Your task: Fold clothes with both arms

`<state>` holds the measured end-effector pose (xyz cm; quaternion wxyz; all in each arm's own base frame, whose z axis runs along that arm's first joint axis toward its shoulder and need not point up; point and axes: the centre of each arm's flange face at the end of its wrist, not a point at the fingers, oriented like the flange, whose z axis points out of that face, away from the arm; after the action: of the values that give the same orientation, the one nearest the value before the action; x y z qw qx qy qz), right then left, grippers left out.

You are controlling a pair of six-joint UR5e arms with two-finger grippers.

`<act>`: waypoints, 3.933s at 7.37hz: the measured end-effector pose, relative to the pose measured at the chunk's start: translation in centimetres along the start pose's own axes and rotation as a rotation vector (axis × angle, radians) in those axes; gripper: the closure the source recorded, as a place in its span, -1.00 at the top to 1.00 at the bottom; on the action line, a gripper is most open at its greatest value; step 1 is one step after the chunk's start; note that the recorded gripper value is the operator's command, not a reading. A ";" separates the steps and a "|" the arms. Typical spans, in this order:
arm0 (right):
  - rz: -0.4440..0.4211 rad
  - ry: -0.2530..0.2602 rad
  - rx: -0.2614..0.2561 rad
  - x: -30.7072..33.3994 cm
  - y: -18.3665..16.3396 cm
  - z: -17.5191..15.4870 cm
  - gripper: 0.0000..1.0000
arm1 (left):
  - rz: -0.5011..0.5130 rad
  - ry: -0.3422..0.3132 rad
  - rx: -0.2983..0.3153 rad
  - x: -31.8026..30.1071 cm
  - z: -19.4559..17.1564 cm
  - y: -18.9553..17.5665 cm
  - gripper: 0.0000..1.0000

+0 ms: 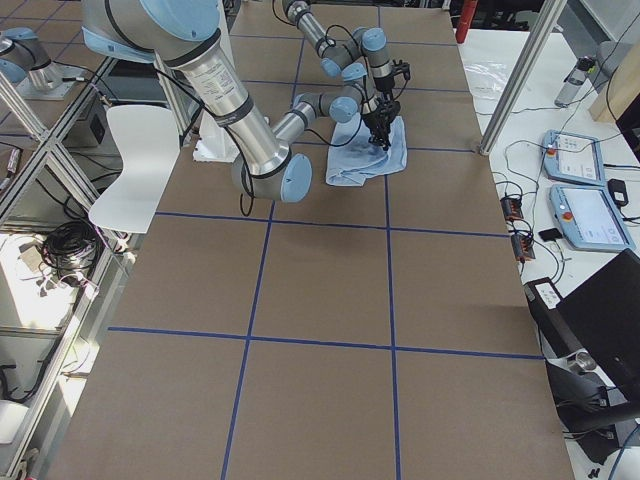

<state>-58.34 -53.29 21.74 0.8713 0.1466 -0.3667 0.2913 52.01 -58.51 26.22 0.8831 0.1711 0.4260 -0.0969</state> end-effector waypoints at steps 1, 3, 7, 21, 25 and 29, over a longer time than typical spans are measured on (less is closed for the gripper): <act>-0.017 -0.004 -0.037 -0.1 -1.4 -0.4 1.00 | -0.002 0.017 -0.010 -0.4 -0.9 -0.6 1.00; -0.044 -0.015 -0.126 0.4 -4.0 -1.2 1.00 | 0.015 0.060 -0.057 -2.5 -2.7 -0.1 1.00; -0.118 -0.033 -0.154 3.3 -5.0 -1.7 1.00 | 0.087 0.033 -0.114 1.7 1.5 6.2 1.00; -0.328 0.042 -0.251 11.2 -13.3 -1.2 1.00 | 0.169 -0.046 -0.107 -6.2 -9.6 -0.8 1.00; -0.412 -0.004 -0.335 18.6 -16.7 -4.1 1.00 | 0.259 -0.001 -0.138 -10.0 -16.0 1.7 1.00; -0.523 -0.026 -0.388 33.3 -19.6 -8.4 1.00 | 0.528 -0.063 -0.138 -27.7 -22.7 -1.1 1.00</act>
<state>-22.90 -51.48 39.24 0.9236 0.0707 -0.3764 -0.0195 18.18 -50.11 34.56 0.9002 0.2126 0.3444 0.1606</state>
